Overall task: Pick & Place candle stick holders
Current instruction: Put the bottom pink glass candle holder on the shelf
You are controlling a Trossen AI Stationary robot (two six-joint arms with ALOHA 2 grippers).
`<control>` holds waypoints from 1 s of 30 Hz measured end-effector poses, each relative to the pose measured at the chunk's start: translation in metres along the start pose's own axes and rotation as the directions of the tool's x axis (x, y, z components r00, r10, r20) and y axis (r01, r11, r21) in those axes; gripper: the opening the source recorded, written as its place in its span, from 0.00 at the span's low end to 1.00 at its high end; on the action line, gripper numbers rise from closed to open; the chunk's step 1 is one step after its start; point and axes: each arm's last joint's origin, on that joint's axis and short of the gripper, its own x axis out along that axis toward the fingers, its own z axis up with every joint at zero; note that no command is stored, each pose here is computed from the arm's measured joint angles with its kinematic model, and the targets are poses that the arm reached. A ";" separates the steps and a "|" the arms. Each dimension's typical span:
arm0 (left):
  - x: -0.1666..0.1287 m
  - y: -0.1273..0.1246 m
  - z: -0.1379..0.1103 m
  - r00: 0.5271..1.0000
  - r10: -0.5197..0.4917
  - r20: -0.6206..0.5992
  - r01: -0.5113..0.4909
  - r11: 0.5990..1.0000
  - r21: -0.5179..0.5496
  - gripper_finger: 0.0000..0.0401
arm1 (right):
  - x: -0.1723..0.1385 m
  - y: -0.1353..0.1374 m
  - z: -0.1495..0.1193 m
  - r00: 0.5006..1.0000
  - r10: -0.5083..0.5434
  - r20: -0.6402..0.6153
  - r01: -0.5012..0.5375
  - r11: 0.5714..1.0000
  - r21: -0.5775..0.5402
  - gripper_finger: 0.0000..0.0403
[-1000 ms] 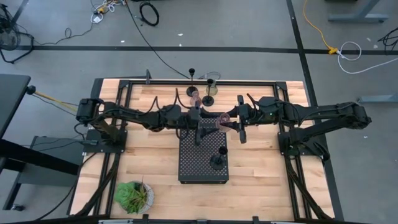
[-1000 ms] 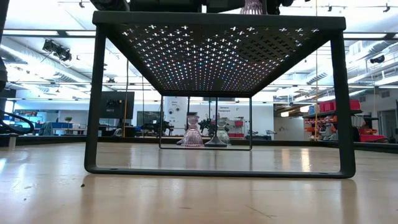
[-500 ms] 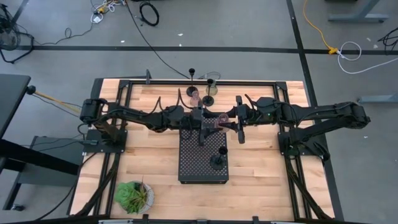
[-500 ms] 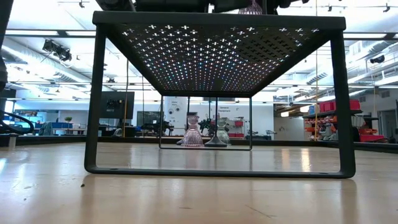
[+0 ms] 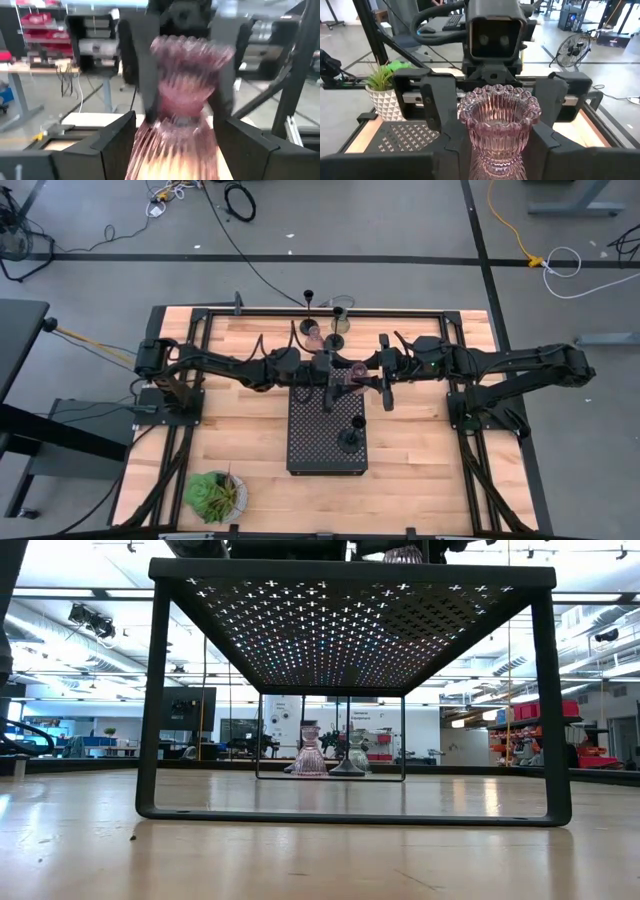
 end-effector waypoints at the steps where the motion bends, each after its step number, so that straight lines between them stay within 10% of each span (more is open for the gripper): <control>1: 0.000 0.000 -0.001 1.000 -0.001 -0.008 0.001 1.000 -0.003 0.67 | 0.000 0.000 0.000 1.000 0.000 -0.002 0.000 1.000 -0.001 0.30; 30: 0.005 0.001 -0.009 0.998 -0.057 -0.005 0.057 0.998 -0.002 0.52 | 0.000 0.000 -0.002 1.000 -0.011 -0.015 0.011 1.000 0.012 0.30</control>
